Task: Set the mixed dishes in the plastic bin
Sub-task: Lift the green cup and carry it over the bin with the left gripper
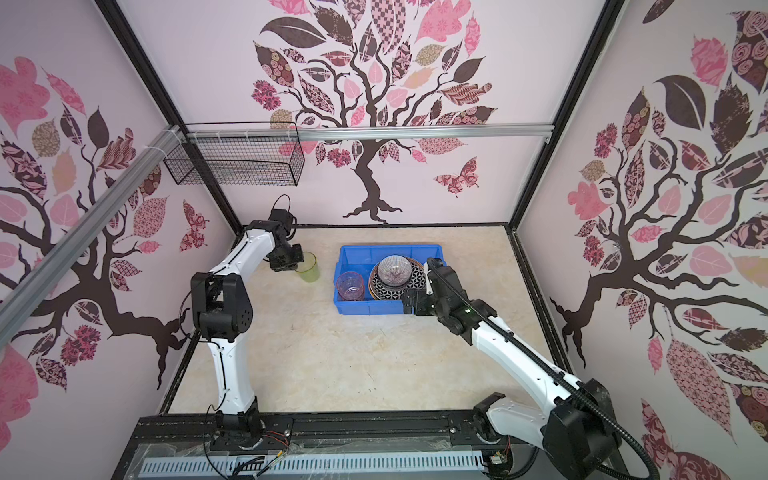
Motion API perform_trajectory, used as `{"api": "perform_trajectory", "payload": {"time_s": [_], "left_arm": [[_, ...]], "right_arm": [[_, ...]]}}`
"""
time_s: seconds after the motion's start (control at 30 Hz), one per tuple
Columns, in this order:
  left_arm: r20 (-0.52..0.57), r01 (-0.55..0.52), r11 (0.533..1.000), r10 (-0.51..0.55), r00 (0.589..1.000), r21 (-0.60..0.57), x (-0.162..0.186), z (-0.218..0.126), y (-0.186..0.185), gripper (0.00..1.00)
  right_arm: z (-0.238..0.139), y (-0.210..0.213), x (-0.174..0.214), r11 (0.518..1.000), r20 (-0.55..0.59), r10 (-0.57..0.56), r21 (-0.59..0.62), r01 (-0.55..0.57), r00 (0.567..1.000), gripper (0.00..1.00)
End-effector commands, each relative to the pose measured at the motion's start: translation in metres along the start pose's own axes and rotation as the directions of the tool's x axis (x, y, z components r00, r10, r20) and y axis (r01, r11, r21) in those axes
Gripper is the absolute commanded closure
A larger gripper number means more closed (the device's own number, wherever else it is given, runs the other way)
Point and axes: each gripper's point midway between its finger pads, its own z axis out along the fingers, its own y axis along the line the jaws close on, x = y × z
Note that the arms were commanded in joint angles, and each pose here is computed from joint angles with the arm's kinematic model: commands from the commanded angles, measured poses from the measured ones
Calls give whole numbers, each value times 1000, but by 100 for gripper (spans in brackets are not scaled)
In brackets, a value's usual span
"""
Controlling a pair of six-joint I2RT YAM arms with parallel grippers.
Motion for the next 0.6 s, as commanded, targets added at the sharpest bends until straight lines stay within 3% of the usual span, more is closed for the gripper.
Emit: {"api": "perform_trajectory", "payload": {"time_s": [0.0, 0.57], "left_arm": [[17, -3, 1000, 3, 1000, 9, 4, -22, 4, 100], [77, -67, 995, 62, 995, 71, 30, -81, -7, 100]], "right_arm": [[-8, 2, 1, 1000, 11, -5, -17, 6, 1000, 0], [-18, 2, 4, 999, 23, 12, -36, -11, 1000, 0]]}}
